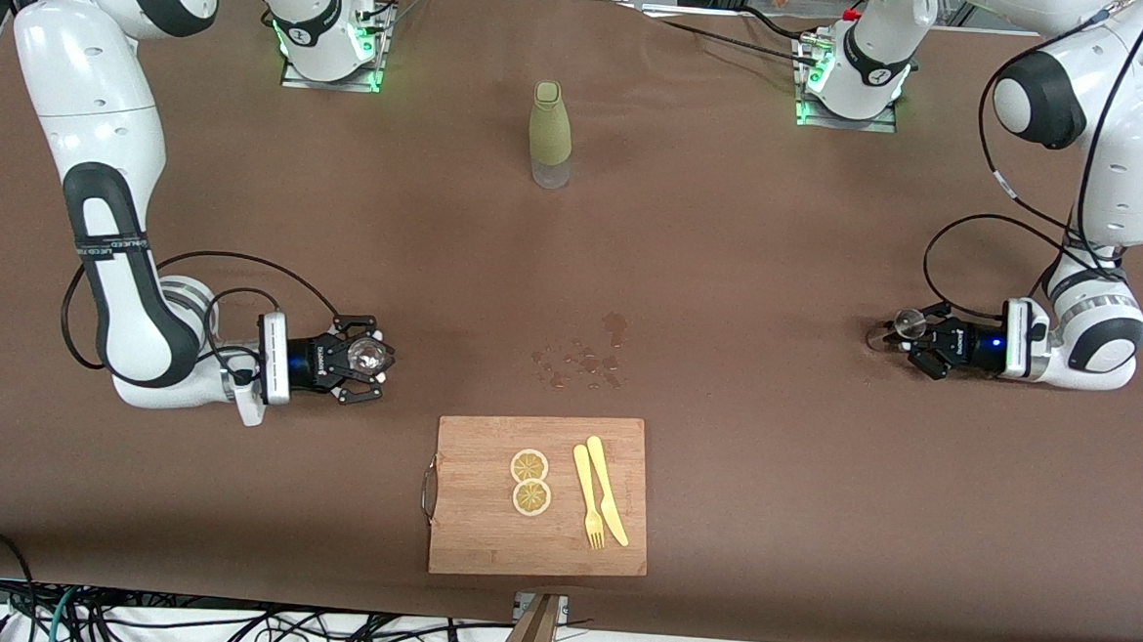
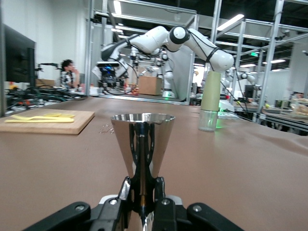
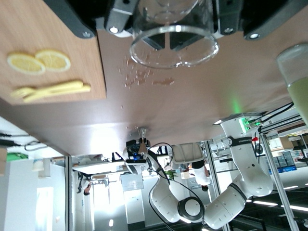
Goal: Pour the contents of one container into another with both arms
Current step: 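Lift the glass cup with the right gripper while the left gripper brings the jigger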
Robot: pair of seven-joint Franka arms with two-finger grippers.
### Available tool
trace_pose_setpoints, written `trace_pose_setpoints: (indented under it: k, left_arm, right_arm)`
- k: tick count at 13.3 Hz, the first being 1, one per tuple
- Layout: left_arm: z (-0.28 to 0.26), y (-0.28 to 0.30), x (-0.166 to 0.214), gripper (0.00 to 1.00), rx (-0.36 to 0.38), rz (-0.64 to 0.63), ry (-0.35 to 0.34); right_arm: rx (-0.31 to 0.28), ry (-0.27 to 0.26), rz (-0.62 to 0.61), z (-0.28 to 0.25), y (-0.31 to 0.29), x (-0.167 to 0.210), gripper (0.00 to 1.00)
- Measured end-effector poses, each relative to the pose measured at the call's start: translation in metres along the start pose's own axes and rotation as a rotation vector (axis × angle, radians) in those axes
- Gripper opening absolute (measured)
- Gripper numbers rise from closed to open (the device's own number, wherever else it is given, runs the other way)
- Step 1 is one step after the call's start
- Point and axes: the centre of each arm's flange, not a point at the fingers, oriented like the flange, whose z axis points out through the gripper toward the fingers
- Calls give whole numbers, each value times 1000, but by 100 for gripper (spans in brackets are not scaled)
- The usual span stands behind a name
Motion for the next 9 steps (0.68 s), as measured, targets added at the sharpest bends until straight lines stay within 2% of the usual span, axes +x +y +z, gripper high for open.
trace_pose_setpoints:
  k: [3,5,7,9]
  left_arm:
    - [50,-40,30,21,3,7,43]
    - [89,-62,36,21,4,16,51]
    - [136,-78,38,21,-18,6,50]
    - [188,-92,38,21,-37,-12,37]
  right_arm:
    - [23,-9,-70,50,12,44,12]
    - [25,-31,-62,92,16,71,12]
    - [8,-75,-21,137,17,95,12]
    - [-41,-137,-1,185,16,119,12]
